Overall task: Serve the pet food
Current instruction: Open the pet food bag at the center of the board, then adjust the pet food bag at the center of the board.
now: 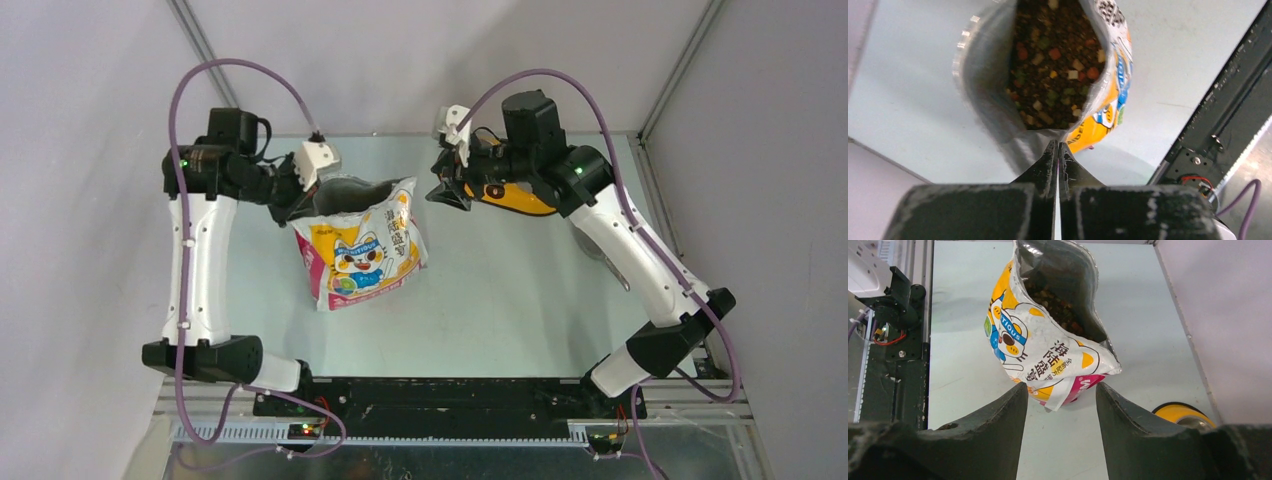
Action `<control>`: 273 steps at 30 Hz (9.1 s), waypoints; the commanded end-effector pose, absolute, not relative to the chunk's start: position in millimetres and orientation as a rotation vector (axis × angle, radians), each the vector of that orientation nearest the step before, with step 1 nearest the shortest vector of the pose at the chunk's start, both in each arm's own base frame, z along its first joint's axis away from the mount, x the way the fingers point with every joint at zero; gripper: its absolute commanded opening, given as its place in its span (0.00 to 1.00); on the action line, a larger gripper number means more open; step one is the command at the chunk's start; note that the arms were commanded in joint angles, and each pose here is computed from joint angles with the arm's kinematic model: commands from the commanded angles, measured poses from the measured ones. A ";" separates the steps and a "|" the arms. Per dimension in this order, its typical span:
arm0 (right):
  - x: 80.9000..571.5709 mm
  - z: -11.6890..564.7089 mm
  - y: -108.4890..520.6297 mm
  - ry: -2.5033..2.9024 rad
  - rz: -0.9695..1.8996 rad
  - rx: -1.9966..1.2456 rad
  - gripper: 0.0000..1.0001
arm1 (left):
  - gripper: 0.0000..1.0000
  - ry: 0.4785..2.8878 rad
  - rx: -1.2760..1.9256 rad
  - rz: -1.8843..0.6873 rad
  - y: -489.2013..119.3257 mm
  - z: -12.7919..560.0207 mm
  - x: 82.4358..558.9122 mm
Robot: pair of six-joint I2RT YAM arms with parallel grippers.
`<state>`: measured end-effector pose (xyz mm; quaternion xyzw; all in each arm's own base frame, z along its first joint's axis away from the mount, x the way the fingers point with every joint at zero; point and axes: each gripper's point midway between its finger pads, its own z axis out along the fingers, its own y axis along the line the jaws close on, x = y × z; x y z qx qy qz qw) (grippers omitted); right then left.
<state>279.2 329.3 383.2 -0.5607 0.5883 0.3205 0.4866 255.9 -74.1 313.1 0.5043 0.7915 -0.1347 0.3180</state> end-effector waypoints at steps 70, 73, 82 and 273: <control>382.9 387.8 374.6 1.451 0.289 -1.138 0.61 | 0.61 1.871 0.862 -0.380 -96.1 364.9 267.1; 400.8 392.3 374.8 1.451 0.269 -1.102 0.62 | 0.79 1.821 0.880 -0.397 -104.3 369.6 263.0; 381.7 351.9 407.6 1.495 0.501 -1.263 0.62 | 0.83 1.903 1.020 -0.405 -129.2 334.3 260.3; 373.9 360.4 279.2 1.674 0.707 -0.991 0.70 | 0.00 2.053 0.401 0.339 -35.4 351.3 348.5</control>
